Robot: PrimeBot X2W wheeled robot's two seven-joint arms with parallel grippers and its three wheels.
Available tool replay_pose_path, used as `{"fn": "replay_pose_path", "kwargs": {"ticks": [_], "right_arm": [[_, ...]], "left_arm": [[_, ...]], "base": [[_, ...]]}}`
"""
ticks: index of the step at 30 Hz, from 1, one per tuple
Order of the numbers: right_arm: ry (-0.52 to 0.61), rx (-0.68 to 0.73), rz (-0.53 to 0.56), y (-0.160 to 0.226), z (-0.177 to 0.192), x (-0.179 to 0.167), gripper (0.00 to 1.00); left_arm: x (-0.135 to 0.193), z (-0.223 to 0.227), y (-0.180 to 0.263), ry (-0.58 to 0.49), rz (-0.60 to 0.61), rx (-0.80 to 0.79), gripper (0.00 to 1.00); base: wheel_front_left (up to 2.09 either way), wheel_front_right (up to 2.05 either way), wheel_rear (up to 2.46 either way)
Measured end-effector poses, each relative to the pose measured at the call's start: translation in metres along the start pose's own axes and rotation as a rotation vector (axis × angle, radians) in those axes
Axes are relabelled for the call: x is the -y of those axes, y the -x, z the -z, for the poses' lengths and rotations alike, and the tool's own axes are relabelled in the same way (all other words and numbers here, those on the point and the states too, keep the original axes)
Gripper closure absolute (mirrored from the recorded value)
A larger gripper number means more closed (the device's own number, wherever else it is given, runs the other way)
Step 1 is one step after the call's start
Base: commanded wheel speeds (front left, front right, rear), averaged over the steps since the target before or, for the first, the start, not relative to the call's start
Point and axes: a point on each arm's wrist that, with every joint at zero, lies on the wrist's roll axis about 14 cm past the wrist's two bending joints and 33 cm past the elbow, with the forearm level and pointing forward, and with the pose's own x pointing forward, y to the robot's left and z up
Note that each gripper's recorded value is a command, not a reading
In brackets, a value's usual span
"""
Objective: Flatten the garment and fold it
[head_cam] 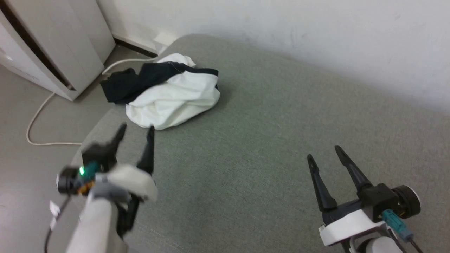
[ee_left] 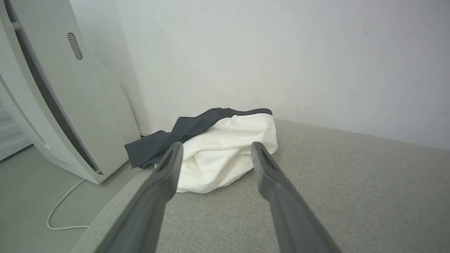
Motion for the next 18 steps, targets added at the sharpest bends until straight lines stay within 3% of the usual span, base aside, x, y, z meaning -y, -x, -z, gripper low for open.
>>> {"fn": "replay_pose_path", "kwargs": {"ticks": [8, 13, 18], "right_arm": [[0.005, 0.012, 0.017, -0.012, 0.011, 0.018, 0.0], [0.028, -0.004, 0.033, -0.013, 0.024, 0.035, 0.0], [0.018, -0.002, 0.041, -0.018, 0.028, 0.044, 0.0]], "left_arm": [[0.002, 0.015, -0.084, -0.143, 0.093, -0.277, 0.0], [0.019, 0.03, -0.126, -0.121, 0.152, -0.439, 0.0], [0.004, 0.044, -0.153, -0.188, 0.153, -0.588, 0.0]], "base": [[0.0, 0.0, 0.0], [0.0, 0.0, 0.0], [0.0, 0.0, 0.0]]}}
